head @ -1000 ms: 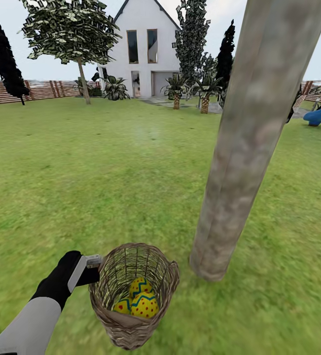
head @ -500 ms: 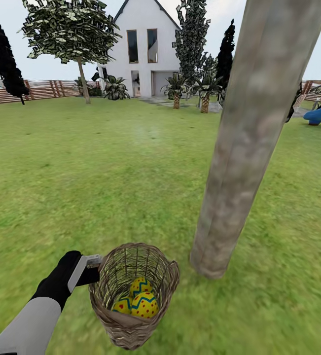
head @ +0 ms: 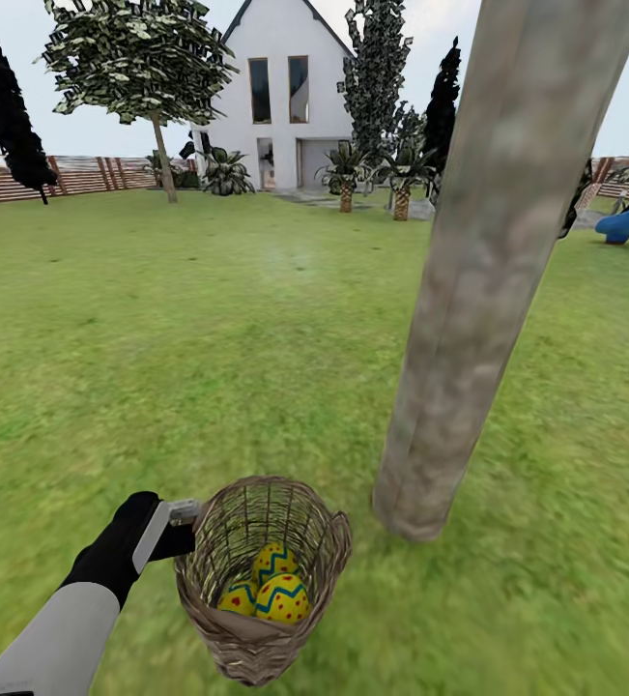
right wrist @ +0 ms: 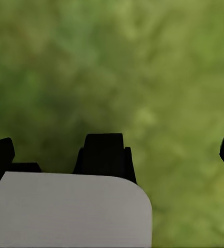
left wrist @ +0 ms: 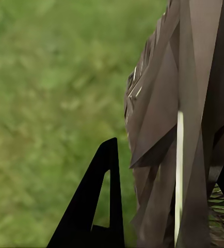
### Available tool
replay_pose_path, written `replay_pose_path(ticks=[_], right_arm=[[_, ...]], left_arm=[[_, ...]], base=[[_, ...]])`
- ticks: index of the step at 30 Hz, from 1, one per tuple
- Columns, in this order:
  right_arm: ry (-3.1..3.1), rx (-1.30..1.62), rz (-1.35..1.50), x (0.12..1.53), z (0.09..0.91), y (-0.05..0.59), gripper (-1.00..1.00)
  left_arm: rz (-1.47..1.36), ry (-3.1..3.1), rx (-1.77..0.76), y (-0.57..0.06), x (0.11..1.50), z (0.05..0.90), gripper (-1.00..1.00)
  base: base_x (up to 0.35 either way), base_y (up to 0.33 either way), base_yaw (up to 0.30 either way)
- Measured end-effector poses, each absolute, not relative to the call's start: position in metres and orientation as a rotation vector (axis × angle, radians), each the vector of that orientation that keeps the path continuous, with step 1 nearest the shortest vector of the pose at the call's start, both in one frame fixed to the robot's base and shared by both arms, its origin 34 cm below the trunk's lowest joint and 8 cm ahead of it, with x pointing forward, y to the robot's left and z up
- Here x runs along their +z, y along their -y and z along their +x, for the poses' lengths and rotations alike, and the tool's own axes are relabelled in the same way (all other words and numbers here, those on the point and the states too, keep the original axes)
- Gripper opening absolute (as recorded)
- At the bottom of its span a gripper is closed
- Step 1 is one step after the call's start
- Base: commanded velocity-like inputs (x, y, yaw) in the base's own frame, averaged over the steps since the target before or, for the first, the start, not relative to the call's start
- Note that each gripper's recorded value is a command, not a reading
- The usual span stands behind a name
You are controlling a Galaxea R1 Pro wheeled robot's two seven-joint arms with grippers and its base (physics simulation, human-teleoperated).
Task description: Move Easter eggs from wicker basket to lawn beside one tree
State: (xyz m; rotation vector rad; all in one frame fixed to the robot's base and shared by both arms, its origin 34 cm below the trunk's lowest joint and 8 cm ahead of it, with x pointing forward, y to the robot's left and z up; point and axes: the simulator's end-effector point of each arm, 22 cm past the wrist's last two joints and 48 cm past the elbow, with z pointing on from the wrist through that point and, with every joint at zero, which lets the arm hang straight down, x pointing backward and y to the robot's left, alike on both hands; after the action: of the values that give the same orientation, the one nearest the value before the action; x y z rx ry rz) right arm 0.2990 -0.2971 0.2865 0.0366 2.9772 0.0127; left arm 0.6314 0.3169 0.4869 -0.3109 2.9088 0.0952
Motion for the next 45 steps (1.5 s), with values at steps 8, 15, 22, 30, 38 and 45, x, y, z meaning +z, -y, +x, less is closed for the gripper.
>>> replay_pose_path(ticks=[8,15,22,30,38,45], right_arm=[[-2.977,0.008,0.038,0.270,0.296,0.299,1.00],[-2.982,0.015,0.034,0.255,0.292,0.297,1.00],[-2.978,0.008,0.024,0.240,0.290,0.298,1.00],[-2.979,0.010,0.026,0.223,0.286,0.298,1.00],[-2.977,0.010,0.025,0.205,0.283,0.298,1.00],[-2.978,0.011,0.025,0.190,0.279,0.297,1.00]], left_arm=[[-0.310,-2.909,0.096,-0.317,0.470,0.628,-1.00],[-0.310,-2.909,0.096,-0.317,0.455,0.625,-1.00],[-0.307,-2.909,0.096,-0.316,0.440,0.622,-1.00],[-0.303,-2.909,0.098,-0.316,0.423,0.619,-1.00],[-0.309,-2.902,0.083,-0.314,0.408,0.617,-1.00],[-0.323,-2.884,0.043,-0.309,0.398,0.619,-1.00]], base=[[0.000,0.000,0.000],[0.000,0.000,0.000],[0.000,0.000,0.000],[0.000,0.000,0.000],[0.000,0.000,0.000],[0.000,0.000,0.000]])
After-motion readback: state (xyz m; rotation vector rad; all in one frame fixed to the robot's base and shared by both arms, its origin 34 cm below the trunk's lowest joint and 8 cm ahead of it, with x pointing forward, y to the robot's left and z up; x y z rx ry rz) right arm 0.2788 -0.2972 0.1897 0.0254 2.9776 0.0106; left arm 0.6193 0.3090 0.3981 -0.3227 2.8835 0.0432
